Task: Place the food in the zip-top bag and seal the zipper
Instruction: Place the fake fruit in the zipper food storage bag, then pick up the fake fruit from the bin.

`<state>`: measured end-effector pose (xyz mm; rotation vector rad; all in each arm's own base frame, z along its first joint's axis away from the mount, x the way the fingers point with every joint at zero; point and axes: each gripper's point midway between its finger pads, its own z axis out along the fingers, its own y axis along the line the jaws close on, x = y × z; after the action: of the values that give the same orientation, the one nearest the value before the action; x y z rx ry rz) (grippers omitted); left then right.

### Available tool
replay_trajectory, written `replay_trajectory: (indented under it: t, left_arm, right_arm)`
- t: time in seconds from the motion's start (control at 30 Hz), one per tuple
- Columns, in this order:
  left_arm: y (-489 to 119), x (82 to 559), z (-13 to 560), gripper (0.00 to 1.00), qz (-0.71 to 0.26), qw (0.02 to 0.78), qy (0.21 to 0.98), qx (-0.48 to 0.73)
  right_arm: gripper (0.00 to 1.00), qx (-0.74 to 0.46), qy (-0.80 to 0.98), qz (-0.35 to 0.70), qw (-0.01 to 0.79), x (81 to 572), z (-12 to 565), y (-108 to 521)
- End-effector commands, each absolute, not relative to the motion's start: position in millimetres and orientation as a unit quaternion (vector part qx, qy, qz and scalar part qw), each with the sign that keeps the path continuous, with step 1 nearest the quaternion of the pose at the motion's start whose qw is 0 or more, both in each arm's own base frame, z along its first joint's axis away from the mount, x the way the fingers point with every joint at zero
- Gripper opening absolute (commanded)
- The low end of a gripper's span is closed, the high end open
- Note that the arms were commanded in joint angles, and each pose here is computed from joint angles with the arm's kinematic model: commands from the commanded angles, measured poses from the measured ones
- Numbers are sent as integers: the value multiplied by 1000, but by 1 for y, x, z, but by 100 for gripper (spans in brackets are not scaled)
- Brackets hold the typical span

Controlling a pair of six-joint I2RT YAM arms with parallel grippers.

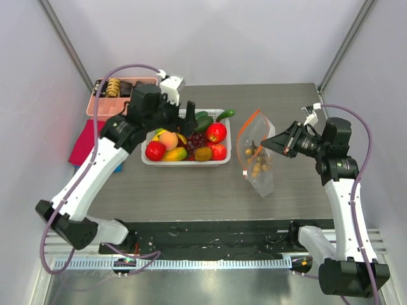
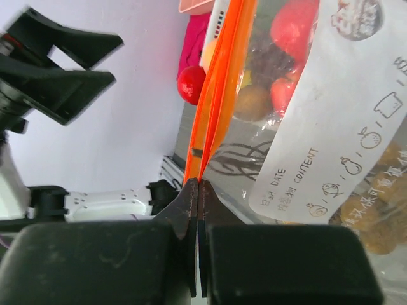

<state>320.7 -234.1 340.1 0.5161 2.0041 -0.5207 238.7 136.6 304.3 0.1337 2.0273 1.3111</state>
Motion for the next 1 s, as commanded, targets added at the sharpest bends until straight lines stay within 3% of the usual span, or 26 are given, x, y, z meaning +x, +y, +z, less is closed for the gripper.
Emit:
replay_trajectory:
  t: [0.0,0.2,0.33,0.97]
  left_arm:
    - [-186,302,327,100,-215,452,841,205]
    - [-133,291,287,100,-174,360,895,200]
    - [-110,289,264,100,-125,312,911,239]
    - [-98,336,177,100,-37,290,920,259]
  right_arm:
    - [1,35,750,549,367,231,340,144]
    - [1,52,793,515,321,224,284,140]
    - [1,62,789,520,321,225,281,140]
    - [1,69,793,517,316,227,274,140]
